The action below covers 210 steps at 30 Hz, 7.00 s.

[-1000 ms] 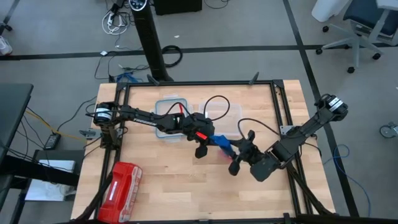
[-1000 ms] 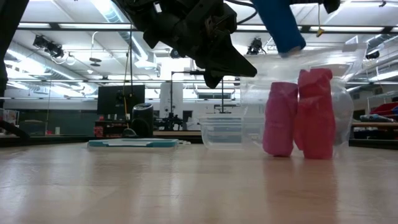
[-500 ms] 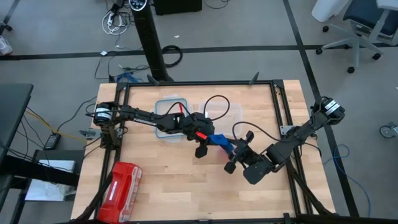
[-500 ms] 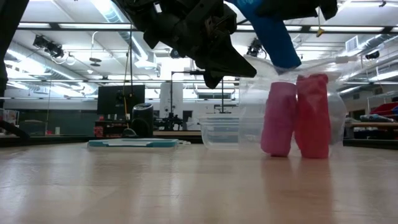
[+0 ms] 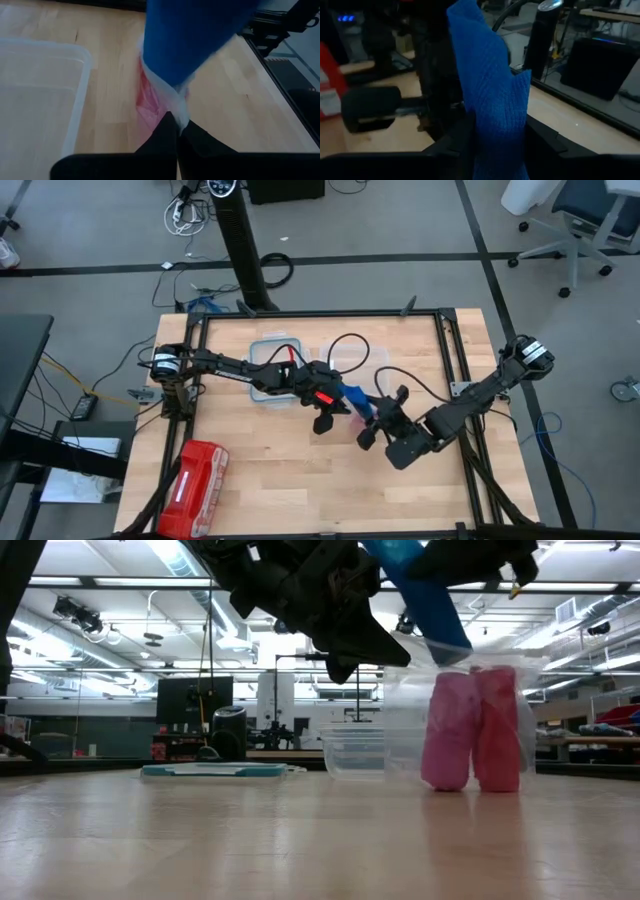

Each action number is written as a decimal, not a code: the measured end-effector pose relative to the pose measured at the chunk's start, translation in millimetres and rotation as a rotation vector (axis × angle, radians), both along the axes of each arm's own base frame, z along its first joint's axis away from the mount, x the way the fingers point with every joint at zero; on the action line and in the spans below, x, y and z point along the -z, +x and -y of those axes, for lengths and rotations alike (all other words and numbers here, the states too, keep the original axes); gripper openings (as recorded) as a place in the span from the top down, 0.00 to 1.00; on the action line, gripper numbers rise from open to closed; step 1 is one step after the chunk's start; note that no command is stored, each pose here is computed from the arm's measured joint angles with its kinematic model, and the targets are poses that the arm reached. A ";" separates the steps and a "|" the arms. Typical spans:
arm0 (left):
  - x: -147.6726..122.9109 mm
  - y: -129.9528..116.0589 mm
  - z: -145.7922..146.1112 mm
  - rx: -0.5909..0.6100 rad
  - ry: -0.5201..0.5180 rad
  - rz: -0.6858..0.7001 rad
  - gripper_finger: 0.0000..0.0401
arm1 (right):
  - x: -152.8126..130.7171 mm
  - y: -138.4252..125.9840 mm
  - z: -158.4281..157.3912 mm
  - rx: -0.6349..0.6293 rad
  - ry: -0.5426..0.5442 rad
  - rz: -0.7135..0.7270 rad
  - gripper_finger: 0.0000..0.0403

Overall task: Roll bandage
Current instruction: Put the blue bandage into the transparent zip bag

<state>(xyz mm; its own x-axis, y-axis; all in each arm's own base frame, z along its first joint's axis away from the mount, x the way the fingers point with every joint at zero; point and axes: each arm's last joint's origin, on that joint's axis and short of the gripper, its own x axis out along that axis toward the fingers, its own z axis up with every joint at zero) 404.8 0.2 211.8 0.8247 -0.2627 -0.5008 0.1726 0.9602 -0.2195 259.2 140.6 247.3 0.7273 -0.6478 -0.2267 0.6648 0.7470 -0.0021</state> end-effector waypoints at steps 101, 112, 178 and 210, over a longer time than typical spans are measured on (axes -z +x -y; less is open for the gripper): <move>-0.3 0.4 -0.4 -0.038 -0.032 -0.006 1.00 | 34.6 -4.7 25.0 -0.109 -0.036 0.226 0.71; 0.8 -0.3 -0.1 -0.037 -0.032 -0.018 1.00 | 53.8 -4.9 32.3 -0.106 0.081 0.241 0.71; -12.2 3.1 -9.9 0.082 -0.307 0.046 1.00 | 20.2 -64.6 24.0 -0.444 0.266 0.088 0.51; -19.5 5.7 -10.6 0.057 -0.360 0.098 1.00 | -32.8 -75.5 21.9 -0.432 0.298 -0.117 0.49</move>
<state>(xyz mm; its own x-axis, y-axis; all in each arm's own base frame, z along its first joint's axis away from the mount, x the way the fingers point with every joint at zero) 410.6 10.8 231.4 0.8432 -0.4546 -0.2870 0.2607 0.8127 -0.5210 183.7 118.7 280.1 0.8722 -0.1906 -0.4505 0.3051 0.9319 0.1964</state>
